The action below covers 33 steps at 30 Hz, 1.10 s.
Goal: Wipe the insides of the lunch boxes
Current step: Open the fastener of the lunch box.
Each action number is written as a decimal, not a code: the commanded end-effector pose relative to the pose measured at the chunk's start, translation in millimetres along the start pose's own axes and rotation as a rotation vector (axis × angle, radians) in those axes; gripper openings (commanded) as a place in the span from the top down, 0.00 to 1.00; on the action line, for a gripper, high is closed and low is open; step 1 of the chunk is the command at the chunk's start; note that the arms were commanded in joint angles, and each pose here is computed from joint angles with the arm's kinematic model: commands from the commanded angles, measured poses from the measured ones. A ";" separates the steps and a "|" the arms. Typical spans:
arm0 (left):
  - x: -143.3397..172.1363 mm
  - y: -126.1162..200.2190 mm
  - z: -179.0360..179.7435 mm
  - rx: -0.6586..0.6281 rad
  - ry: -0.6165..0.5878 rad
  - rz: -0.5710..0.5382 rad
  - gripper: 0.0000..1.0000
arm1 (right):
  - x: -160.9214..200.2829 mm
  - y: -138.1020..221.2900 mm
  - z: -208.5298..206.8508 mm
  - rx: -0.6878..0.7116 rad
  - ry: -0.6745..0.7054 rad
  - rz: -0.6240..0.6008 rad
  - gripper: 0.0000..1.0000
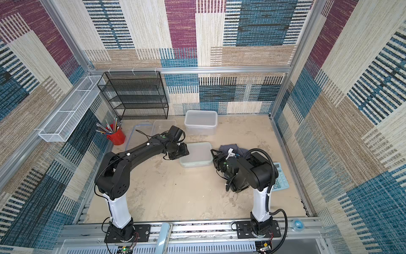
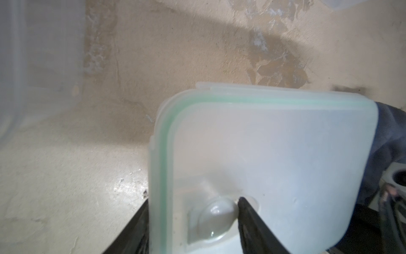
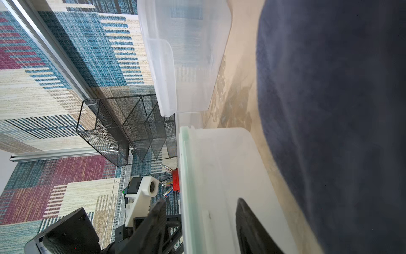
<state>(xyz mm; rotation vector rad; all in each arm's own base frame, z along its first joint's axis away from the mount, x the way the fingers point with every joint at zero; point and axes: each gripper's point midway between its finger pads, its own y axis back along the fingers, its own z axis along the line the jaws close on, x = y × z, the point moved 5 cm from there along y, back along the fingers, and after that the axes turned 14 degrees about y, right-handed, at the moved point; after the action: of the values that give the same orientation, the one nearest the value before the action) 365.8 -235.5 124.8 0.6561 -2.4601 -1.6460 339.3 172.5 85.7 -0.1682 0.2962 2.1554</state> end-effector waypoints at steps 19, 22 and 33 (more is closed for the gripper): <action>19.7 -7.6 4.0 -0.048 0.002 0.069 0.41 | 17.0 4.6 35.1 -0.224 -0.109 0.016 0.72; 21.7 -6.9 2.7 -0.047 -0.003 0.070 0.41 | 16.3 6.0 35.6 -0.227 -0.131 -0.004 0.76; 24.3 -6.8 2.9 -0.053 -0.007 0.070 0.41 | 15.3 9.8 30.6 -0.114 -0.082 -0.051 0.90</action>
<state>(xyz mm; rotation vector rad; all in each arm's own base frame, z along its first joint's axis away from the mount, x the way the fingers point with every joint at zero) 363.0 -238.1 125.4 0.7000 -2.4279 -1.7090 328.1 169.5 79.3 -0.0222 0.2659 2.0075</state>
